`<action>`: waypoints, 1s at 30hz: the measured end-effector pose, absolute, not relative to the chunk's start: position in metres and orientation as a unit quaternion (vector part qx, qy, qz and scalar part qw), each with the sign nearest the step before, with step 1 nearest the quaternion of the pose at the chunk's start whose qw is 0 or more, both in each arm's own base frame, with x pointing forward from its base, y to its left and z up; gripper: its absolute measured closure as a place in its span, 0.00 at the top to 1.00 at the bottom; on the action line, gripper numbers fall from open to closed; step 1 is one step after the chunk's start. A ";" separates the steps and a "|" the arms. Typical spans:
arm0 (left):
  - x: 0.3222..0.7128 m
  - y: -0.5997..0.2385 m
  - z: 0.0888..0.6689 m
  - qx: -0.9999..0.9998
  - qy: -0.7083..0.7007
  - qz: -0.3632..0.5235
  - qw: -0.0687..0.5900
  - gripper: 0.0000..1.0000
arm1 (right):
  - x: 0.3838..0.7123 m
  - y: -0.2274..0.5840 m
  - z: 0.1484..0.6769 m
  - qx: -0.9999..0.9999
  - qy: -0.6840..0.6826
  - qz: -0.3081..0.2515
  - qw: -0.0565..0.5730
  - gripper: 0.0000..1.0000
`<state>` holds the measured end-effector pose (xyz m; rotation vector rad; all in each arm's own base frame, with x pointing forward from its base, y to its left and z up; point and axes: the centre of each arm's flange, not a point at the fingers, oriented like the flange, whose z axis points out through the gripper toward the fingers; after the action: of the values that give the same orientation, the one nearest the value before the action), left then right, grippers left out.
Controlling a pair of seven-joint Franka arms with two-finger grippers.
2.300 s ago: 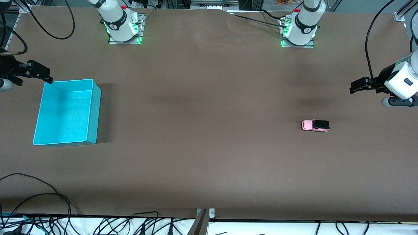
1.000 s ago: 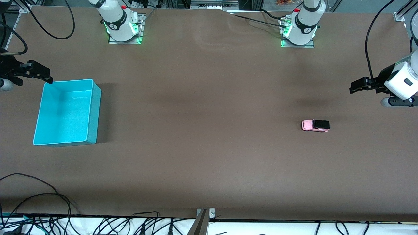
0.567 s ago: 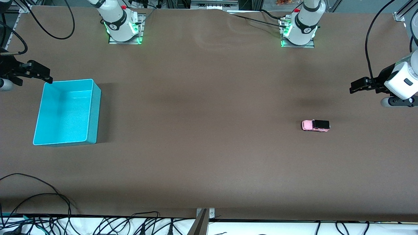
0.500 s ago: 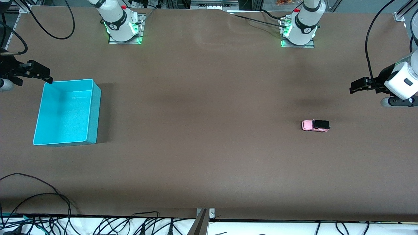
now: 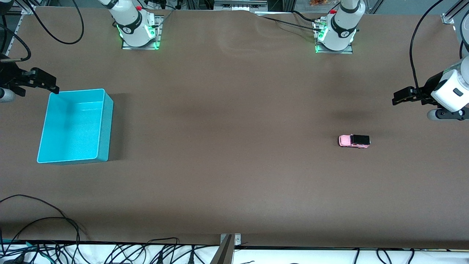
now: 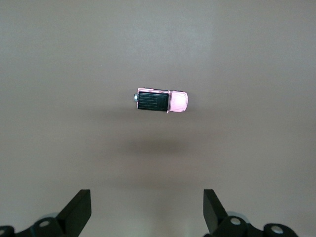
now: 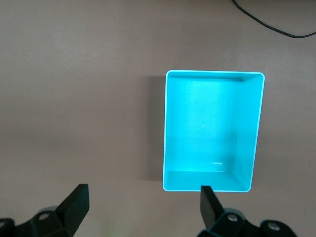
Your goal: Wind and store pink jeep toy
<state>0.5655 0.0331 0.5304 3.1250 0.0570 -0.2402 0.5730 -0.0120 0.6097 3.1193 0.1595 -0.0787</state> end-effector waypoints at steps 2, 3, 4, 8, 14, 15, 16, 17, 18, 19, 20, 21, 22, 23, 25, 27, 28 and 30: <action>0.566 0.033 0.530 0.997 0.018 -0.077 0.003 1.00 | 0.573 -0.012 0.610 0.998 0.051 -0.025 0.009 1.00; 0.566 0.033 0.530 0.997 0.018 -0.077 0.003 1.00 | 0.573 -0.011 0.610 0.998 0.052 -0.025 0.009 1.00; 0.566 0.033 0.530 0.997 0.018 -0.077 0.003 1.00 | 0.573 -0.011 0.610 0.998 0.052 -0.025 0.009 1.00; 0.566 0.033 0.530 0.997 0.018 -0.077 0.003 1.00 | 0.573 -0.011 0.610 0.998 0.052 -0.025 0.009 1.00; 0.566 0.033 0.530 0.997 0.018 -0.077 0.003 1.00 | 0.573 -0.011 0.610 0.998 0.052 -0.025 0.009 1.00; 0.566 0.033 0.530 0.997 0.018 -0.077 0.003 1.00 | 0.573 -0.011 0.610 0.998 0.052 -0.025 0.009 1.00; 0.566 0.033 0.530 0.997 0.018 -0.077 0.003 1.00 | 0.573 -0.011 0.610 0.998 0.052 -0.025 0.009 1.00; 0.566 0.033 0.530 0.997 0.018 -0.077 0.003 1.00 | 0.573 -0.011 0.610 0.998 0.052 -0.025 0.009 1.00; 0.566 0.033 0.530 0.997 0.018 -0.077 0.003 1.00 | 0.573 -0.011 0.610 0.998 0.052 -0.025 0.009 1.00; 0.566 0.033 0.530 0.997 0.018 -0.077 0.003 1.00 | 0.573 -0.011 0.610 0.998 0.052 -0.025 0.009 1.00; 0.566 0.033 0.530 0.997 0.018 -0.077 0.003 1.00 | 0.573 -0.011 0.610 0.998 0.052 -0.025 0.009 1.00; 0.566 0.033 0.530 0.997 0.018 -0.077 0.003 1.00 | 0.573 -0.011 0.610 0.998 0.052 -0.025 0.009 1.00; 0.566 0.033 0.530 0.997 0.018 -0.077 0.003 1.00 | 0.573 -0.011 0.610 0.998 0.052 -0.025 0.009 1.00; 0.566 0.033 0.530 0.997 0.018 -0.077 0.003 1.00 | 0.573 -0.011 0.610 0.998 0.052 -0.025 0.009 1.00; 0.566 0.033 0.530 0.997 0.018 -0.077 0.003 1.00 | 0.573 -0.011 0.610 0.998 0.052 -0.025 0.009 1.00; 0.566 0.033 0.530 0.997 0.018 -0.077 0.003 1.00 | 0.573 -0.011 0.610 0.998 0.052 -0.025 0.009 1.00; 0.566 0.033 0.529 0.997 0.018 -0.077 0.003 1.00 | 0.573 -0.010 0.610 0.998 0.053 -0.025 0.009 1.00; 0.566 0.033 0.529 0.997 0.018 -0.077 0.003 1.00 | 0.573 -0.009 0.610 0.998 0.053 -0.025 0.009 1.00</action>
<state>0.5659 0.0331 0.5295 3.1249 0.0570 -0.2427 0.5730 -0.0095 0.6097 3.1191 0.1666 -0.0794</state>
